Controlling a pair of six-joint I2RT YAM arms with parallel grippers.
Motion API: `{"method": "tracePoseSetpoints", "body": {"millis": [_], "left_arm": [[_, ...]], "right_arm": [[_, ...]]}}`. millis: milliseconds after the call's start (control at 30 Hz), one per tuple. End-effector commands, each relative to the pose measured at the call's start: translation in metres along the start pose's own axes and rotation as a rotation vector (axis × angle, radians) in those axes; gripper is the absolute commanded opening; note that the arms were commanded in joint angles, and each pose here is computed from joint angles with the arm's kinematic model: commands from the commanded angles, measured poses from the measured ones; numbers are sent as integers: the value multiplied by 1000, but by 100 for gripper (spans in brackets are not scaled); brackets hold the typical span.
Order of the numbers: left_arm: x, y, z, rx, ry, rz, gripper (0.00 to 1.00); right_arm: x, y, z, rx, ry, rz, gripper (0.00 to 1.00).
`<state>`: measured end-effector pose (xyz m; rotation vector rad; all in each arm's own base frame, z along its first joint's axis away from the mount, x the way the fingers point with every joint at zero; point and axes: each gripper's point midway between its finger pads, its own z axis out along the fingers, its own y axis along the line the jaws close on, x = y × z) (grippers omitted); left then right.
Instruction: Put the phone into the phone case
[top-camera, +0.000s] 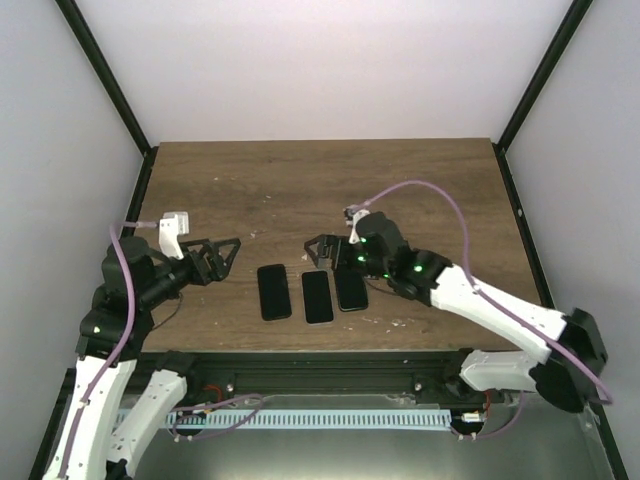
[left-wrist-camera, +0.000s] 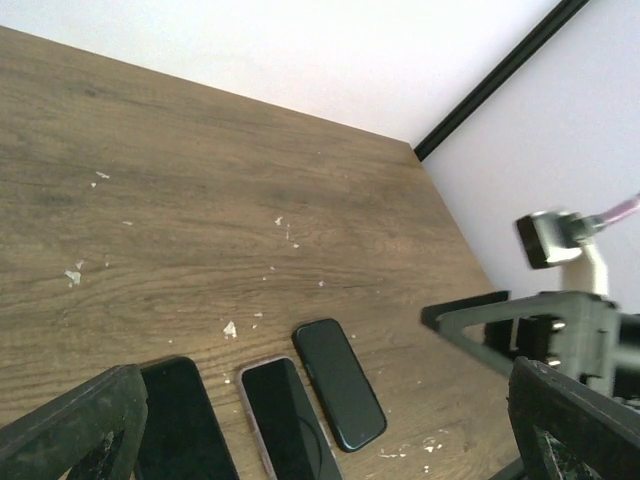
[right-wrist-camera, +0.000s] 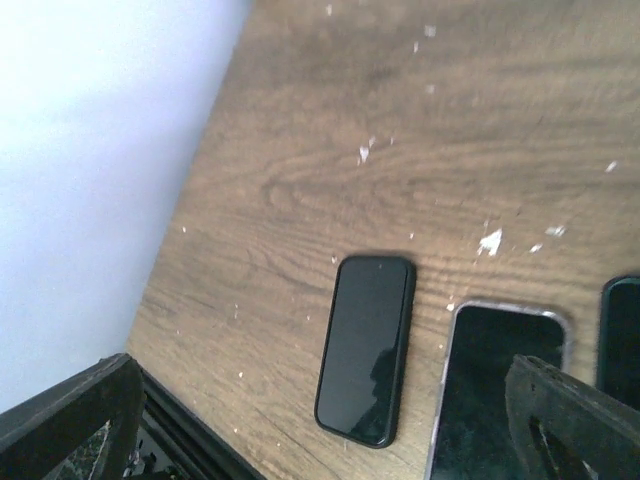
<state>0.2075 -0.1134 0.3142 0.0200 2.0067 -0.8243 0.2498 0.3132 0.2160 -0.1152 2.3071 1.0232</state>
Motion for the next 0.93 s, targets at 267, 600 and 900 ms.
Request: {"method": "tracePoseSetpoints", "body": {"millis": [267,600,900], "left_arm": [[-28,-28,-26,62,-91,45,100],[-44,-34,-40,45,-160,68,100],[-33,-28,-34,44,-132,37,100]], "right_arm": [[-71,28,-135,32,-323,-162,100],[-82,31,-183,29,-418,-154,100],[-74,25,-183,13,-409,-125,100]]}}
